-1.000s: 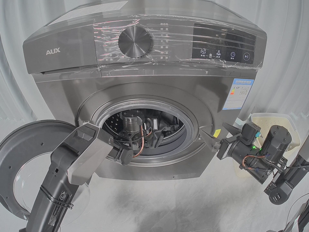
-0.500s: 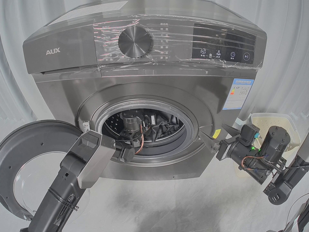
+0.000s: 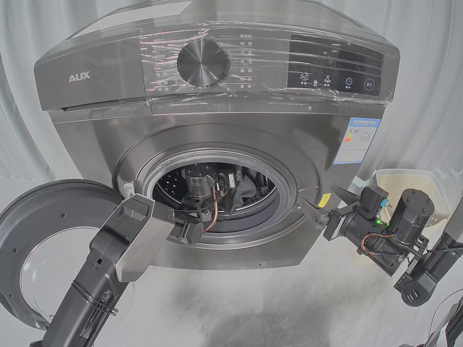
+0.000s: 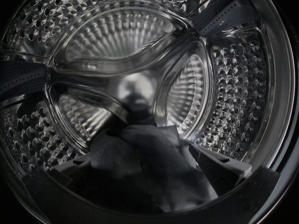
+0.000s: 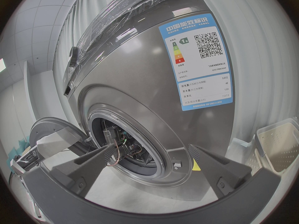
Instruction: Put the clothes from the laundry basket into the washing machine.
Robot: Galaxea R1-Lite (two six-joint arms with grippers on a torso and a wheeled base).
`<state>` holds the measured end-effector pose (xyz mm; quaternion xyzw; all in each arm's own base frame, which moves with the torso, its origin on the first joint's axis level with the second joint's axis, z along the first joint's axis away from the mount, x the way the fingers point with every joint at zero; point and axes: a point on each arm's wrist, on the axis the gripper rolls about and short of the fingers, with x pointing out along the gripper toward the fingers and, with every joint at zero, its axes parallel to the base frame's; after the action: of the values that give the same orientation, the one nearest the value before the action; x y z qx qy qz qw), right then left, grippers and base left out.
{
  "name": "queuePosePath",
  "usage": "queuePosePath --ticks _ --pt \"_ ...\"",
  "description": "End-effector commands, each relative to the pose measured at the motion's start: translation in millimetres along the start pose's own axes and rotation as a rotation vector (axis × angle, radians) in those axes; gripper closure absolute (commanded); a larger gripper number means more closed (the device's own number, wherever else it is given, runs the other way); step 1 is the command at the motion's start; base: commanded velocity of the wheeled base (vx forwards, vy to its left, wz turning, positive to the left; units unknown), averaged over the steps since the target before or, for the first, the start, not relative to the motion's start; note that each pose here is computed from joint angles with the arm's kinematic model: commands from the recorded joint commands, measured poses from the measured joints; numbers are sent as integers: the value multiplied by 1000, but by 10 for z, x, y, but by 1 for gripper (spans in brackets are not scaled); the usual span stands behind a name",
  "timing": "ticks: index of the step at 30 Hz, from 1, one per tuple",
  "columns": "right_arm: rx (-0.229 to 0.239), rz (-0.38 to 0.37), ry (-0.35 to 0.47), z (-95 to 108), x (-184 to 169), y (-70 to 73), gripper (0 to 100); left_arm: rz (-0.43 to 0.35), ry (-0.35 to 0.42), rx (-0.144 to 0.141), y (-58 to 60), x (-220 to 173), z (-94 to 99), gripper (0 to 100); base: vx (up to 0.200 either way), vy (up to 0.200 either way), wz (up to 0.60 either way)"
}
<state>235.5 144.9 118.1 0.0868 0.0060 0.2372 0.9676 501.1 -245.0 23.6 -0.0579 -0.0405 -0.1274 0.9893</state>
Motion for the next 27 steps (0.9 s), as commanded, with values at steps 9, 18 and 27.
queuePosePath --ticks 9,18,27 --pt "-1 2 -12 30 -10 9 0 -72 200 39 -231 -635 294 0 0 0 0" --pt "-1 2 -9 23 -11 4 0 -151 262 45 -294 -696 110 0 0 0 0" --pt "0 2 -9 22 -7 5 0 -132 293 88 -157 -542 -280 100 0 0 0"
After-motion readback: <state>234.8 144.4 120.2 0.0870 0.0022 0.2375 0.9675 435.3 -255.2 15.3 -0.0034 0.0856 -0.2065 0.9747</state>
